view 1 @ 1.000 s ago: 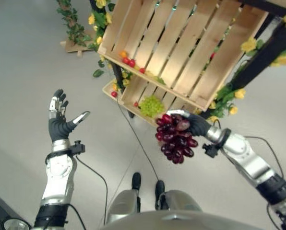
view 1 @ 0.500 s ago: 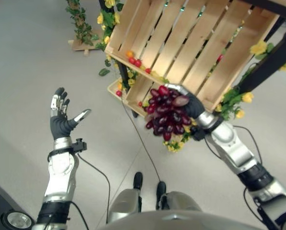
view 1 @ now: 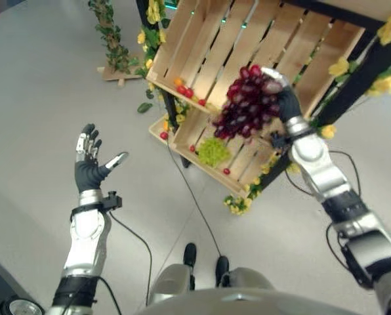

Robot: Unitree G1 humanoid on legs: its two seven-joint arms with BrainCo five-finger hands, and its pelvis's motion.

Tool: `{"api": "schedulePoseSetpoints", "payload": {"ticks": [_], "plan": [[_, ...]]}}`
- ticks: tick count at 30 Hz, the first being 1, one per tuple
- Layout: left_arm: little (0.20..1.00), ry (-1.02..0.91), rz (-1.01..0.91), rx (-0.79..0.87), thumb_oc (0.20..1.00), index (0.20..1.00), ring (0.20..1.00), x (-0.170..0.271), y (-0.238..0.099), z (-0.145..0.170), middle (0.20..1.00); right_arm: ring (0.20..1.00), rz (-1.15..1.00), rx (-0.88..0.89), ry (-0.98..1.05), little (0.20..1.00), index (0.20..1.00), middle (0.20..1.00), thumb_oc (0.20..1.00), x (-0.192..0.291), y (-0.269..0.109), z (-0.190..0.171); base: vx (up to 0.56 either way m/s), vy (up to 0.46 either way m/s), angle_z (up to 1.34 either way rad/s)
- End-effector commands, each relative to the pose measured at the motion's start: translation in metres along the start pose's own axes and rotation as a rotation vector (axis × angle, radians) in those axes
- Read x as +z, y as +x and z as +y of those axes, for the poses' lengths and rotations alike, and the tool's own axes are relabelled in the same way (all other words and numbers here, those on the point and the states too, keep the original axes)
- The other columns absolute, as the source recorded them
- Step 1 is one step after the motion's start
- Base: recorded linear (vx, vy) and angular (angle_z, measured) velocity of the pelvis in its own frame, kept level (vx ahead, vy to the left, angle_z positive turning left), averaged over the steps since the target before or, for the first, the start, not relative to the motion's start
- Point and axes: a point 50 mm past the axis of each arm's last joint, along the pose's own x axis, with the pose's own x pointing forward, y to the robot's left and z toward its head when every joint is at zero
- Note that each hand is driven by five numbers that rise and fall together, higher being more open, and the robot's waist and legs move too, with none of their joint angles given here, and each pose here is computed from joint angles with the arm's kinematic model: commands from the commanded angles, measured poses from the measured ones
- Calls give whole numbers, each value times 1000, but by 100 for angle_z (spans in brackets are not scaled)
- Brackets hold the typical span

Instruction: Pick up the fruits from the basket on one side to the basket on the other side

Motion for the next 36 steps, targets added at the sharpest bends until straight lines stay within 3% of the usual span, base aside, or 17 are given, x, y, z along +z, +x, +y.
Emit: {"api": "schedulePoseSetpoints", "payload": {"ticks": [1, 16, 17, 36], "plan": [[1000, 21, -63, -32, 1000, 1000, 1000, 14, 8, 7, 1000, 200, -24, -185, 25, 200, 200, 200, 200, 16, 31, -28, -13, 3, -6], [1000, 37, -62, -59, 1000, 1000, 1000, 16, 12, 5, 1000, 200, 8, -240, 65, 200, 200, 200, 200, 34, 74, -19, -2, 1, 2], [1000, 37, -65, -59, 1000, 1000, 1000, 17, 12, 4, 1000, 1000, 3, -233, 66, 1000, 1000, 1000, 1000, 36, 74, -17, -8, 5, 4], [1000, 33, -63, -50, 1000, 1000, 1000, 16, 12, 4, 1000, 1000, -2, -202, 72, 1000, 1000, 1000, 1000, 32, 67, -9, 0, 0, 0]]}}
